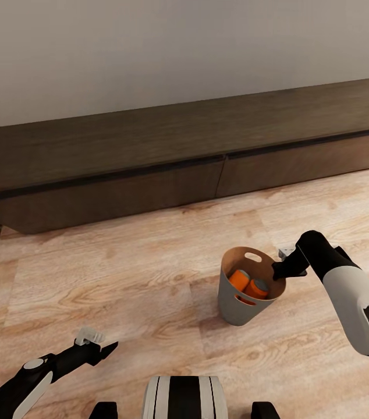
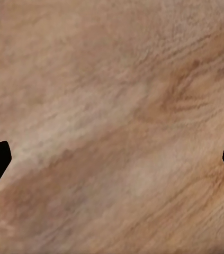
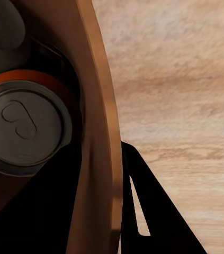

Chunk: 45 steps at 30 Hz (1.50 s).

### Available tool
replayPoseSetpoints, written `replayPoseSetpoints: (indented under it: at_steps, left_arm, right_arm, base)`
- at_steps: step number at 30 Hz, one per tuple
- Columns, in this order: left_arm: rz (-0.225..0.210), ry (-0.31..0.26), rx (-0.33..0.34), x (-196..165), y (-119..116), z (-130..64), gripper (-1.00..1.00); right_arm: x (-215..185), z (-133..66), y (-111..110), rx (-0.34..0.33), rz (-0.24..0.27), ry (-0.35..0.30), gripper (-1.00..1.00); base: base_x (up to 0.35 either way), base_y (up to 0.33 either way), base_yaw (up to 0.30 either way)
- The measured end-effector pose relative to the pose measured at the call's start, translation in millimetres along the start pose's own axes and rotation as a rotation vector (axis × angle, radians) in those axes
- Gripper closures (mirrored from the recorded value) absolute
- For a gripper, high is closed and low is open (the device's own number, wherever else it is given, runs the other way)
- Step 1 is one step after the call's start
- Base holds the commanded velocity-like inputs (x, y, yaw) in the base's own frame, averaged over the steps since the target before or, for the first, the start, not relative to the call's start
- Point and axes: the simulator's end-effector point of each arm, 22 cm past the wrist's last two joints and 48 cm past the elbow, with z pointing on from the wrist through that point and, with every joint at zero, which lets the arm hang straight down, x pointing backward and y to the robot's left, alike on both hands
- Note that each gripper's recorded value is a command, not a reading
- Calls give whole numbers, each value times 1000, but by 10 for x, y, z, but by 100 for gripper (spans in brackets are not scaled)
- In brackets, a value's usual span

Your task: Put the three can of soda from the living room inside the tash can in the kitchen.

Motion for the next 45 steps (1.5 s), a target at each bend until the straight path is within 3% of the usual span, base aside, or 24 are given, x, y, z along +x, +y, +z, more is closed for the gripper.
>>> replayPoseSetpoints:
  at_steps: [12,13,45]
  left_arm:
    - [0,0,0,0,0,1,-100]
    - [0,0,0,0,1,0,-100]
    - [-1,1,-1,2,3,3,-100]
  right_arm:
    - [0,0,0,0,0,0,100]
    - [0,0,0,0,0,0,-100]
    - [-15,24,76,-8,-9,1,-100]
  base:
    - [0,0,0]
    - [0,0,0]
    - [0,0,0]
